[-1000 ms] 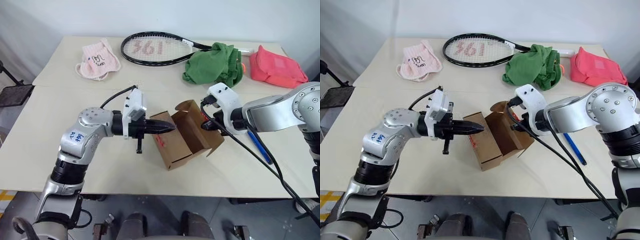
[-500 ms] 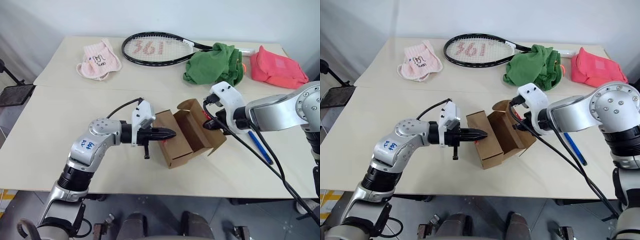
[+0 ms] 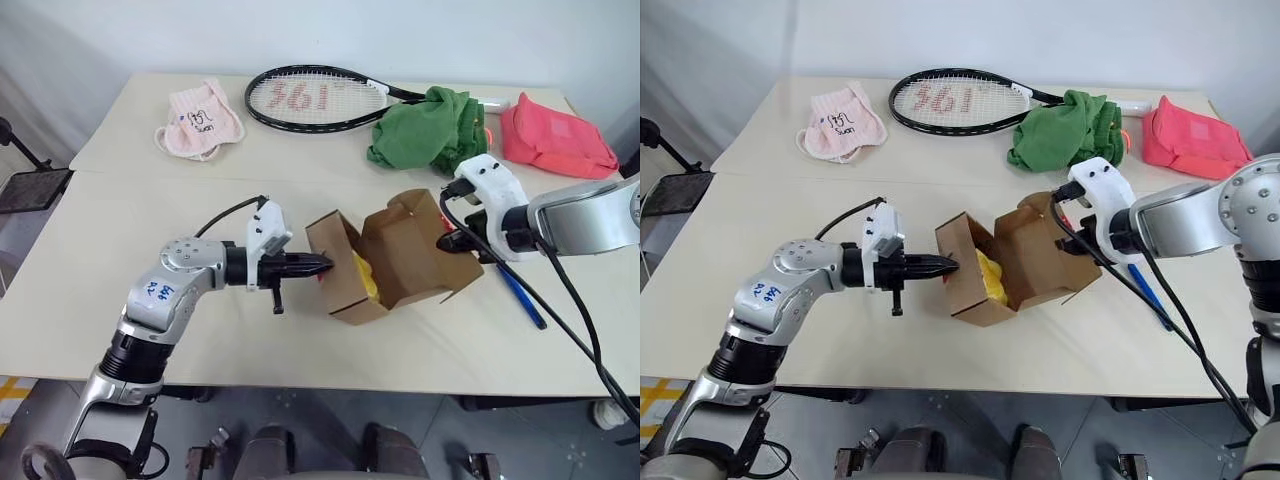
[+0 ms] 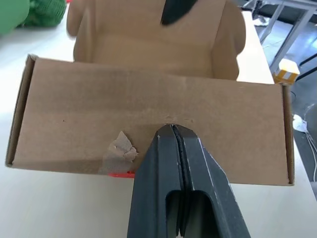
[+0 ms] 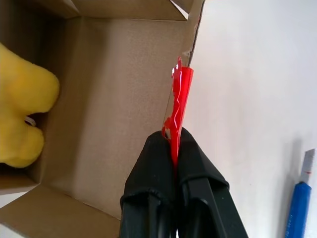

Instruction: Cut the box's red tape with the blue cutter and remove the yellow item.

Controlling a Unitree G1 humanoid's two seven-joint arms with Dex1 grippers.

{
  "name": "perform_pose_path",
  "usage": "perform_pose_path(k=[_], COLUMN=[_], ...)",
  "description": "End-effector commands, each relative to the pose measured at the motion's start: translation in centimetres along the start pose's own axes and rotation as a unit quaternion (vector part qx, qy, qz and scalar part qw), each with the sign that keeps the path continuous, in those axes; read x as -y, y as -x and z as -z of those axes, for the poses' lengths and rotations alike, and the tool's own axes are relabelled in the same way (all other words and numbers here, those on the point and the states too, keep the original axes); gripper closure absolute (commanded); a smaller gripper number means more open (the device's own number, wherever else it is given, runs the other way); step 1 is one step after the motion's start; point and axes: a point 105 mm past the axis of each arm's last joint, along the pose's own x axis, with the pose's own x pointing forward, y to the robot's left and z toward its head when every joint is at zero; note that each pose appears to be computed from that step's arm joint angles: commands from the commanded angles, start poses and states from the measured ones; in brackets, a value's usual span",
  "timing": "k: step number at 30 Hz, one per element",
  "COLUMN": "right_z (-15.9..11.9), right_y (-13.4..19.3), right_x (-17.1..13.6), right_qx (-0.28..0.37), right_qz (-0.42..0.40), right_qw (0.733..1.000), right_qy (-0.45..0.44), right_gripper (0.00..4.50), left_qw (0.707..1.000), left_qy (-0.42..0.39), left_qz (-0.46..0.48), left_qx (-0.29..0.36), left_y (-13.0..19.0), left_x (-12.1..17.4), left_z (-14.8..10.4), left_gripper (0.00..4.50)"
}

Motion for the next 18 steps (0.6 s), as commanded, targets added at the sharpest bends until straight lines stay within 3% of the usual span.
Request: perform_pose_path(k=[1, 18], right_z=[-0.5, 0.7], right_y=[1.0, -0.3], right_x=[0.2, -1.4], right_qx=[0.018, 0.011], right_qz=[0.006, 0.009], right_qw=[1.0, 0.998], right_qy=[0.007, 0.061], right_gripper=[4.49, 4.49], left_qw=[1.0, 0.999], left_qy=[0.018, 0.026], left_qz=[-0.002, -0.03], left_qx=[-0.02, -0.008], left_y=[-0.4, -0.7], left_x=[0.4, 0.1], left_z=[1.3, 1.6], left_gripper=[4.5, 4.5])
